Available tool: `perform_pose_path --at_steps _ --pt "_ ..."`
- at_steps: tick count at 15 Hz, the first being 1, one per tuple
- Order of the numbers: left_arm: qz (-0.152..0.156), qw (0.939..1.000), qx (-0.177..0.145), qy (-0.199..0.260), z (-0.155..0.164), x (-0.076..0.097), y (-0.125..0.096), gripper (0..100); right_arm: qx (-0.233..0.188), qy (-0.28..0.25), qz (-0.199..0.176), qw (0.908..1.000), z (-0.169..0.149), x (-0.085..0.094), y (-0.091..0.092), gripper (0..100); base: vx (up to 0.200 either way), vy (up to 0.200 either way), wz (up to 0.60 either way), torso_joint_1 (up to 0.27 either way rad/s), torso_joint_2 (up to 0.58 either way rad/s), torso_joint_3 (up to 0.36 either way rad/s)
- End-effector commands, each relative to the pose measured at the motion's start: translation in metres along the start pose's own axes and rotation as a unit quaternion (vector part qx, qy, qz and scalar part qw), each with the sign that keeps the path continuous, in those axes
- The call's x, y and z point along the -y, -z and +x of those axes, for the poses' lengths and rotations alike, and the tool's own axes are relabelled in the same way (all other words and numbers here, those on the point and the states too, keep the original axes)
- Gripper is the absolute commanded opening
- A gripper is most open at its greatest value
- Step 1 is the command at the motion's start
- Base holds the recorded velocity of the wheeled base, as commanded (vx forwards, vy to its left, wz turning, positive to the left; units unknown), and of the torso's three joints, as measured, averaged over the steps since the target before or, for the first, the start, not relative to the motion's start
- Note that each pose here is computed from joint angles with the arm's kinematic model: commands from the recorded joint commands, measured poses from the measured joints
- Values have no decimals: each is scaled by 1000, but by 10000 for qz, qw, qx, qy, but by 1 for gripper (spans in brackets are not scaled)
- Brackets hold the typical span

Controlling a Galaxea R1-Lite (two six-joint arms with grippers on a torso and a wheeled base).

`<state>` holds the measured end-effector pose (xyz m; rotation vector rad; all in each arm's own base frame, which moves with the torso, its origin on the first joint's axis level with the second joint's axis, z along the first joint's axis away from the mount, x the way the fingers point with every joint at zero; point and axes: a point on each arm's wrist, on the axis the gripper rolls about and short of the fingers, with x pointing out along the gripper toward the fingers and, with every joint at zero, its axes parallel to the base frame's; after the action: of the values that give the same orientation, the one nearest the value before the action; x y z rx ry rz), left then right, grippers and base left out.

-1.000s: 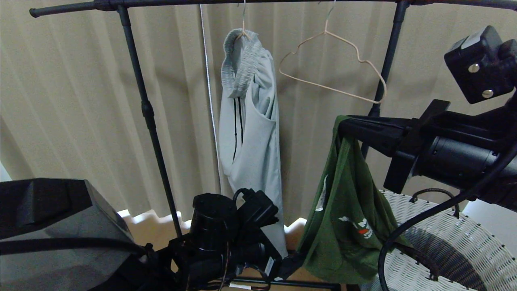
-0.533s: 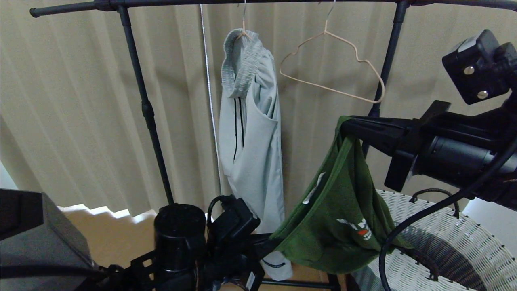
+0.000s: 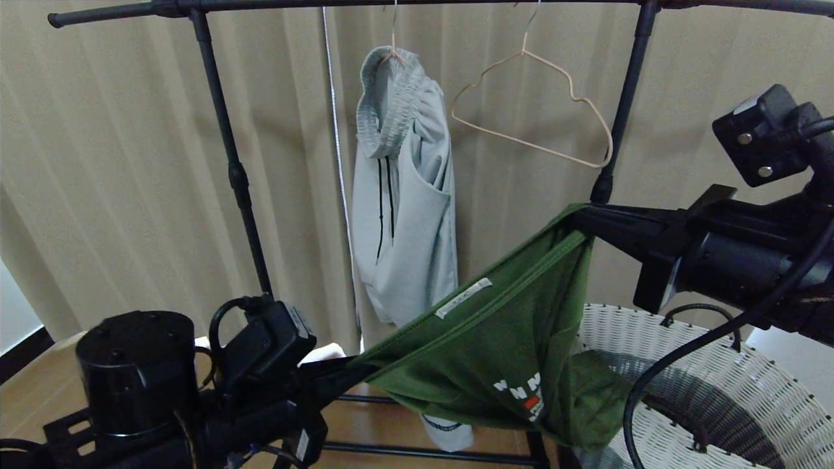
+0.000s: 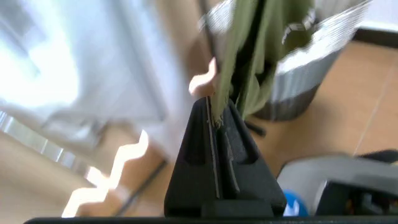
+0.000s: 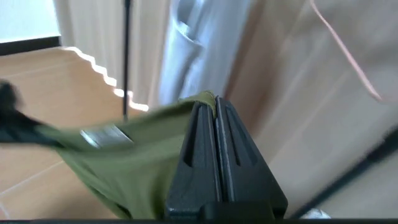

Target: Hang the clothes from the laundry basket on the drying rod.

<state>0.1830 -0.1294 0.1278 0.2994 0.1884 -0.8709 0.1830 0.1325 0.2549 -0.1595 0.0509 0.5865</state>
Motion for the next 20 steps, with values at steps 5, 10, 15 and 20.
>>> perform_pose_path --at_steps 5,10,15,20 --pt "266 9918 1139 -507 -44 -36 -142 0 593 344 24 9976 -24 15 -27 0 0 0 0 0 0 0" --pt "-600 9940 763 -504 -20 -54 -182 0 800 744 23 9940 -20 33 -42 0 0 0 0 0 0 0" --pt "-670 9940 686 -532 -15 -57 -181 0 809 744 38 9939 5 36 -46 0 0 0 0 0 0 0" --pt "-621 9937 715 -603 -19 -54 -183 0 703 878 18 9937 24 44 -44 0 0 0 0 0 0 0"
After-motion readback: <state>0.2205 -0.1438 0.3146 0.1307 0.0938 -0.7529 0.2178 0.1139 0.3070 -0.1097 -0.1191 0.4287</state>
